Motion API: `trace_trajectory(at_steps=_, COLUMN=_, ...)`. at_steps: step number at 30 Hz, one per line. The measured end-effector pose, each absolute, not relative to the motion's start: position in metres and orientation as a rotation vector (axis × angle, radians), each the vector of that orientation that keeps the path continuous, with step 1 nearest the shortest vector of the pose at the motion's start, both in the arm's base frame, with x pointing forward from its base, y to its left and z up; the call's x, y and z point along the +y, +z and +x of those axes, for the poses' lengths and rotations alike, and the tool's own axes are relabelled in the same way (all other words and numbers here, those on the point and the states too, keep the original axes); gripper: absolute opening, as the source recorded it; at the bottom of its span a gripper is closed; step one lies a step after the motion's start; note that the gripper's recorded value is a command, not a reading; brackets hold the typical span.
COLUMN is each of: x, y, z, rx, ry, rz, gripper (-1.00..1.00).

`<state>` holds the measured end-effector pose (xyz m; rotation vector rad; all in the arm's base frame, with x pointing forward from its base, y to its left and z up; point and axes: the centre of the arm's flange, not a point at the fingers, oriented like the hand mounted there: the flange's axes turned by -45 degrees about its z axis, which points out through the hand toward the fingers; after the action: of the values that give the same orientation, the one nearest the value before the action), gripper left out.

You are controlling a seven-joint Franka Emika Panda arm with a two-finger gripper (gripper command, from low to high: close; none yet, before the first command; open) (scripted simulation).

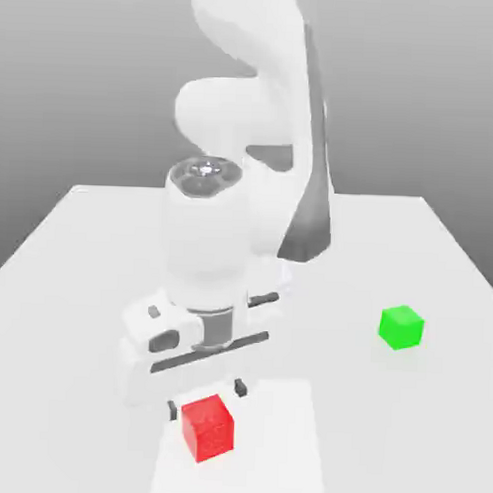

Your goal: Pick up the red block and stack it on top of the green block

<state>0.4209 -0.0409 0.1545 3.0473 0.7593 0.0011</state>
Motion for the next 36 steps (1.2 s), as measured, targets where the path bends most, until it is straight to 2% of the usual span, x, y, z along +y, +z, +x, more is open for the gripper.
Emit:
trace_trajectory(at_steps=1, x=-0.041, y=0.147, z=0.420, rx=0.759, ry=0.001, rz=3.048, gripper=-1.00)
trace_trajectory(at_steps=8, x=-0.041, y=0.147, z=0.420, rx=0.759, ry=-0.002, rz=3.048, gripper=-1.00)
trace_trajectory(at_steps=13, x=-0.041, y=0.196, z=0.421, rx=0.760, ry=-0.001, rz=3.048, gripper=-1.00)
trace_trajectory(at_steps=14, x=-0.035, y=0.205, z=0.419, rx=0.791, ry=-0.001, rz=3.043, gripper=-1.00)
trace_trajectory(at_steps=17, x=0.042, y=0.217, z=0.405, rx=1.223, ry=0.005, rz=2.916, gripper=-1.00)
trace_trajectory(at_steps=20, x=0.113, y=0.226, z=0.374, rx=1.661, ry=0.010, rz=2.707, gripper=-1.00)
trace_trajectory(at_steps=26, x=0.197, y=0.238, z=0.300, rx=2.312, ry=0.013, rz=2.185, gripper=-1.00)
trace_trajectory(at_steps=33, x=0.258, y=0.244, z=0.195, rx=2.835, ry=0.000, rz=1.377, gripper=-1.00)
trace_trajectory(at_steps=36, x=0.267, y=0.225, z=0.177, rx=2.897, ry=-0.003, rz=1.214, gripper=-1.00)
